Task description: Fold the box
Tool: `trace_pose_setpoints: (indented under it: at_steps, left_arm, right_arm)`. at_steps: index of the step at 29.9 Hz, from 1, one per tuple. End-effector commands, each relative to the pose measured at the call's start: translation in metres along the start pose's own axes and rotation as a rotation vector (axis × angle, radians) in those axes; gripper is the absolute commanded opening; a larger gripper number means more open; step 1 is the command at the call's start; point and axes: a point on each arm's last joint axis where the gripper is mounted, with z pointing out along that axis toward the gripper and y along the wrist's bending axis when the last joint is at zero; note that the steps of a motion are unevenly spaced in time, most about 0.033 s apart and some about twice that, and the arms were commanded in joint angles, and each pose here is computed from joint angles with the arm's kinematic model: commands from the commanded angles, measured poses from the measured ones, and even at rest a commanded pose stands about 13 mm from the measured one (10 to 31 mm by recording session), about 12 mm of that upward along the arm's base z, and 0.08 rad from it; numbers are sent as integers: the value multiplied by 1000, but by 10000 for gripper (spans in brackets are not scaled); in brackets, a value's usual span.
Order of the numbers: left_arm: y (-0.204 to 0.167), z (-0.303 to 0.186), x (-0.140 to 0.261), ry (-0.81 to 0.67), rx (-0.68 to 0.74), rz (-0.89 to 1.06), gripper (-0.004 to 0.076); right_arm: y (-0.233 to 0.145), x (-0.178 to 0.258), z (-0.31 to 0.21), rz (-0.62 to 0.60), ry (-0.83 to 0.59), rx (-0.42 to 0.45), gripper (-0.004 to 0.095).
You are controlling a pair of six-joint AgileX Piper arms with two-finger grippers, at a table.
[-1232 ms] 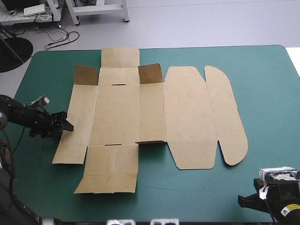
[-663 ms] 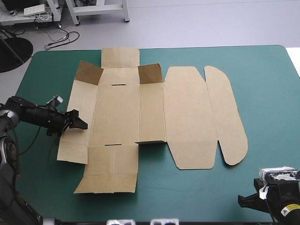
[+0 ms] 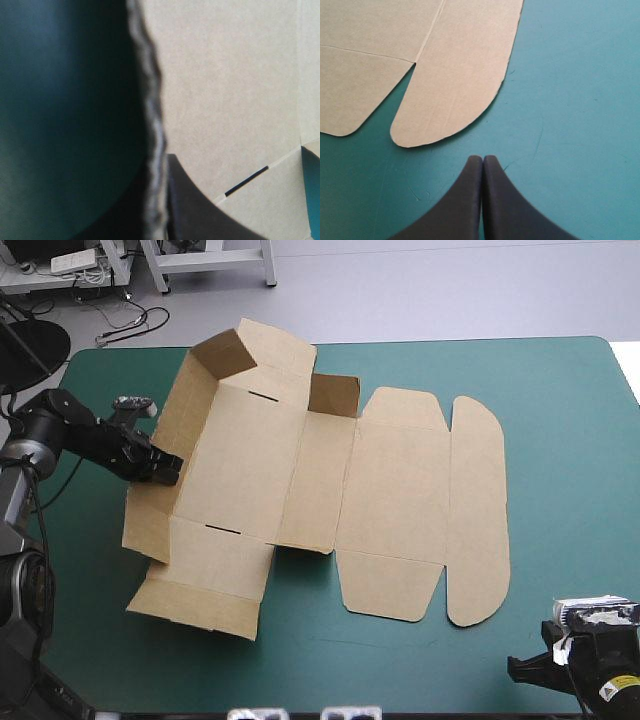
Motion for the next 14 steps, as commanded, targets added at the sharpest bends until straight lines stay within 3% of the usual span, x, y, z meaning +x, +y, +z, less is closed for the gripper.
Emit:
trace_pose_setpoints:
  at_steps: [1, 9, 14]
  left_arm:
    - [-49, -54, -10, -72, -68, 222, -9]
    - [-121, -91, -28, -228, -255, 603, -9]
    - [-151, -92, -35, -226, -370, 769, -9]
  right_arm:
    - [0, -12, -4, -6, -70, 1, -20]
    - [0, -12, -4, -6, -70, 1, -20]
    - [0, -12, -4, -6, -70, 1, -20]
